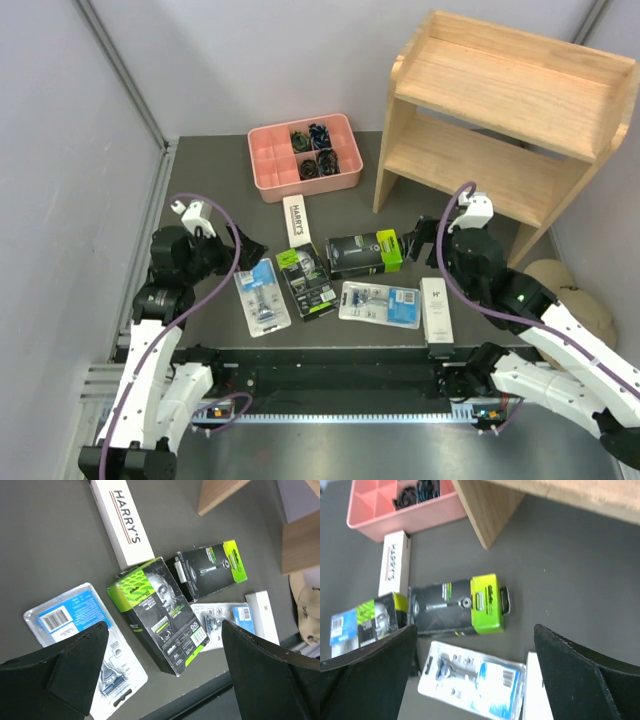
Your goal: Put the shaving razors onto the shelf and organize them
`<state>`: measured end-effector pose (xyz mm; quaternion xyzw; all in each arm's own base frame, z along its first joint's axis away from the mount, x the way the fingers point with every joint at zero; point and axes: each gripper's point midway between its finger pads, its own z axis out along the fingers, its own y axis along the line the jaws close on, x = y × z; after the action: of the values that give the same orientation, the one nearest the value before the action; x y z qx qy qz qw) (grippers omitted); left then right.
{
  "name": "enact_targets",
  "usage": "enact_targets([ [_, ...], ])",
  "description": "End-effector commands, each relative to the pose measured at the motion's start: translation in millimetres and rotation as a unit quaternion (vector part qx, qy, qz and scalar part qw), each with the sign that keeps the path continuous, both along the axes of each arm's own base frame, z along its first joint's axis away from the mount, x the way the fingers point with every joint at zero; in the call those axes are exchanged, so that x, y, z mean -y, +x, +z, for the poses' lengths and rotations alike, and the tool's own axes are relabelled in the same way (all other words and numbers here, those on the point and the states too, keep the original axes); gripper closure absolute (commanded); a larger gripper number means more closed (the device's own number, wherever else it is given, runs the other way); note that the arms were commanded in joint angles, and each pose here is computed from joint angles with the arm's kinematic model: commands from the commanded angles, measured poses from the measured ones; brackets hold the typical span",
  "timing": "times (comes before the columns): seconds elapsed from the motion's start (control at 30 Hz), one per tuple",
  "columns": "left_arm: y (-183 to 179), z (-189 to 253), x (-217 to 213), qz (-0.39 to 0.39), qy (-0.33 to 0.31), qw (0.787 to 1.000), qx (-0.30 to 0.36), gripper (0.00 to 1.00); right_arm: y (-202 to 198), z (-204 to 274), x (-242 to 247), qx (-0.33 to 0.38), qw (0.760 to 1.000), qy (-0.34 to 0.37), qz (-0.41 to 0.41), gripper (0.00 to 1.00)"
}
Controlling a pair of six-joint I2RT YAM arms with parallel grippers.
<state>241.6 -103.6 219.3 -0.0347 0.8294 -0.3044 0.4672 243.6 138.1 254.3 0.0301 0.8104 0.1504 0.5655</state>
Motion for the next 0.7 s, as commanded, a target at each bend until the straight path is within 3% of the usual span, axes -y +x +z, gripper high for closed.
enact_targets([
  [0.0,3,13,13,-0.043,-0.016,0.999,0.025,0.01,-11,4,1,-0.024,1.0,0.002,0.011,0.01],
  [0.17,2,17,18,-0.085,0.011,0.995,0.043,0.01,-13,0,-4,-0.024,0.999,-0.007,0.032,0.01],
  [0.27,7,6,14,-0.093,0.045,0.995,0.01,0.01,-14,-4,-11,-0.016,0.999,0.015,0.045,0.01],
  [0.47,5,3,59,-0.158,0.11,0.981,0.023,0.01,-20,-29,-17,-0.071,0.995,-0.011,0.063,0.01],
  [0.67,-13,-39,145,-0.281,0.224,0.933,0.023,0.01,-38,-52,-16,-0.134,0.989,-0.003,0.063,0.01],
])
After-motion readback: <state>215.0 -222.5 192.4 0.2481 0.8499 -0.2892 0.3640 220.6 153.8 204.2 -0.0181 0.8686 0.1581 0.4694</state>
